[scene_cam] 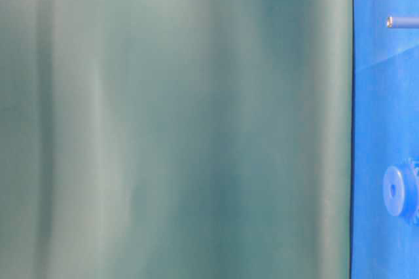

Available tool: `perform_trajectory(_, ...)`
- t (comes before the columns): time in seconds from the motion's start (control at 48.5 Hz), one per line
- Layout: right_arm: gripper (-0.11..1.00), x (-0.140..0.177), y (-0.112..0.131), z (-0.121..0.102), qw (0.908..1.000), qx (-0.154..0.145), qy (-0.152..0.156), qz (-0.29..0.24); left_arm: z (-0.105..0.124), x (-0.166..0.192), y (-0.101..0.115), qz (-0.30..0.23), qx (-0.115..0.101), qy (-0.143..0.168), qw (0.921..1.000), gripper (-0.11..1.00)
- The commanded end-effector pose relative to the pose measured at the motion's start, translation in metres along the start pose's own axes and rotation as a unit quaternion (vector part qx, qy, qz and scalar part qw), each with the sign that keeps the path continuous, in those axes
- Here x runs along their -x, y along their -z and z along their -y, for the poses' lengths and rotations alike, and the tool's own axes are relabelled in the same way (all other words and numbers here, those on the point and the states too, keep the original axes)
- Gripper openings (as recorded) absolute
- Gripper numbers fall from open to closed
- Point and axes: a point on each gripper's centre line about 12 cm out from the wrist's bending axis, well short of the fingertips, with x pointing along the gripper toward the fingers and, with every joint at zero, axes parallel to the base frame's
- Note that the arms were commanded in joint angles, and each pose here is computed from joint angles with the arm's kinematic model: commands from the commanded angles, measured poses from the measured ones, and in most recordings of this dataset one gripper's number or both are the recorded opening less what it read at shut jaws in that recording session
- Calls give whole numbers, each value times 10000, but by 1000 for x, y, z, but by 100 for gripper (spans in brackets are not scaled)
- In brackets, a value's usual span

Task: Insert the shaft placed at a random location into the center hole of the small gear at another random location.
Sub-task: 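Move the right gripper left and lower it around the silver shaft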

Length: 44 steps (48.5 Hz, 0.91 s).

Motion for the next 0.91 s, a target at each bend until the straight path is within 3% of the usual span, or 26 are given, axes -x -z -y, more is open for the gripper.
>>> perform_trajectory(0.0, 0, -3, -2, 0, 9999, 100, 6, 8, 0, -3, -4, 46, -30, 5, 10000, 0)
perform_trajectory(0.124, -6, -5, 0, 6, 9998, 105, 155, -70, 0, -3, -2, 15, -31, -2, 10000, 0)
perform_trajectory(0.371, -6, -12, 19, 25, 9974, 106, 587, -403, 0, -2, -1, 15, -23, -2, 10000, 0)
perform_trajectory(0.536, -1, -23, 42, 40, 9936, -58, 918, -658, 0, -1, 0, 15, -23, 5, 10000, 0)
perform_trajectory(0.68, 23, -34, 63, 51, 9894, -202, 1139, -879, 0, -1, 0, 0, -23, -2, 10000, 0)
perform_trajectory(0.886, 81, -52, 105, 60, 9800, -363, 1306, -1457, 0, 0, 2, -38, -23, -2, 10000, 0)
